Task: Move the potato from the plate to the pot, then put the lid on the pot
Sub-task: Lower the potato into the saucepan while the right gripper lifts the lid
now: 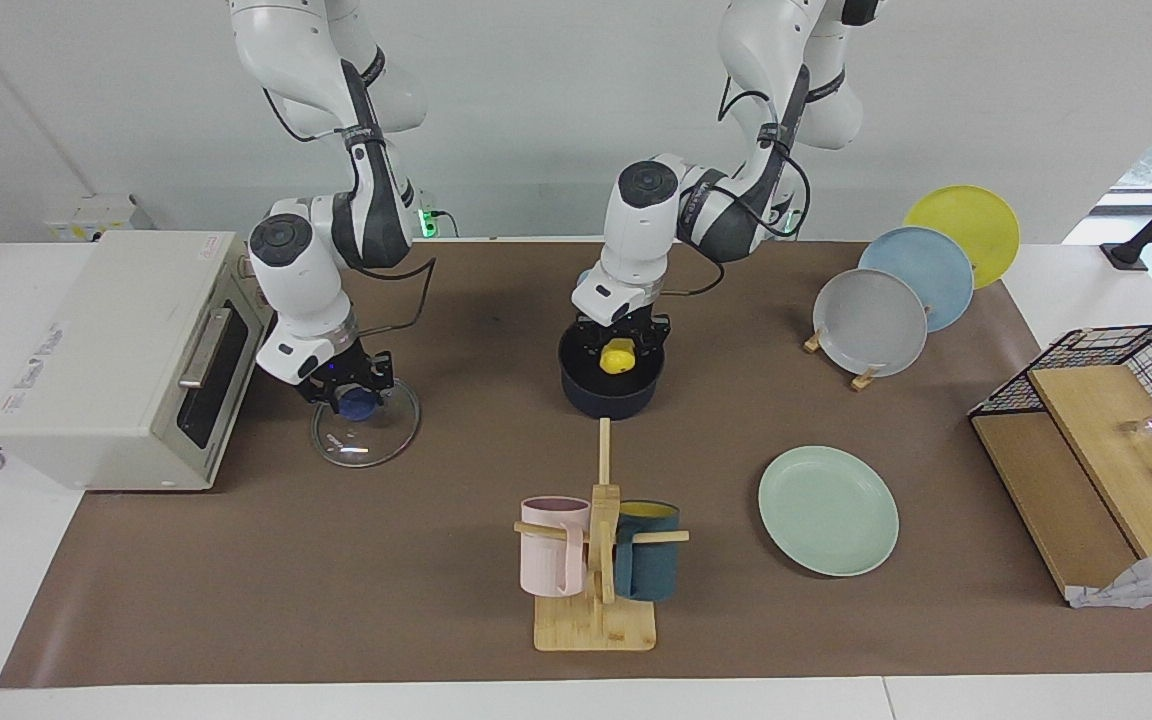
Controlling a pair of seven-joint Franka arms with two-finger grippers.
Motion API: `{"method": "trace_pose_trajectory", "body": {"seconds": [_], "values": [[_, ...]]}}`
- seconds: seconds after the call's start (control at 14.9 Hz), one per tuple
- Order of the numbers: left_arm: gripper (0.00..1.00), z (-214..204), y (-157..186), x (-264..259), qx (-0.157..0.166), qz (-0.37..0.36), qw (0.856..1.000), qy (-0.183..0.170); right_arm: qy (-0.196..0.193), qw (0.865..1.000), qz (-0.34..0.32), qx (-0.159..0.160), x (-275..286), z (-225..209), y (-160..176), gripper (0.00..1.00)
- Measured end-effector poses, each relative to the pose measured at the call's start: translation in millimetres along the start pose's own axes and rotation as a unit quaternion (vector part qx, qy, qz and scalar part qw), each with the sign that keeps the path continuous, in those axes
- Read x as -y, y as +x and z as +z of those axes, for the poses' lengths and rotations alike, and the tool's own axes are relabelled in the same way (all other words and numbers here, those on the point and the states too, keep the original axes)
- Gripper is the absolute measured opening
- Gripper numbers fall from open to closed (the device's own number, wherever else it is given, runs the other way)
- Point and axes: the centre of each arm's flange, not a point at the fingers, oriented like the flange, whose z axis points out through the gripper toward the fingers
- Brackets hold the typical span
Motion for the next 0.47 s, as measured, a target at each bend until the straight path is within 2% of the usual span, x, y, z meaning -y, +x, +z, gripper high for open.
{"method": "trace_pose_trajectory", "body": {"seconds": [0.2,0.47], "values": [[0.63,13.7,-3.6,-4.5,0.004,0.005,1.0,0.002,0.0,1.0,-0.01,0.013,9.1,-69.7,20.2,0.66],[0.63,28.9,-8.2,-7.2,0.01,0.009,1.0,0.005,0.001,0.999,-0.022,0.023,23.5,-160.0,25.9,0.66]]}}
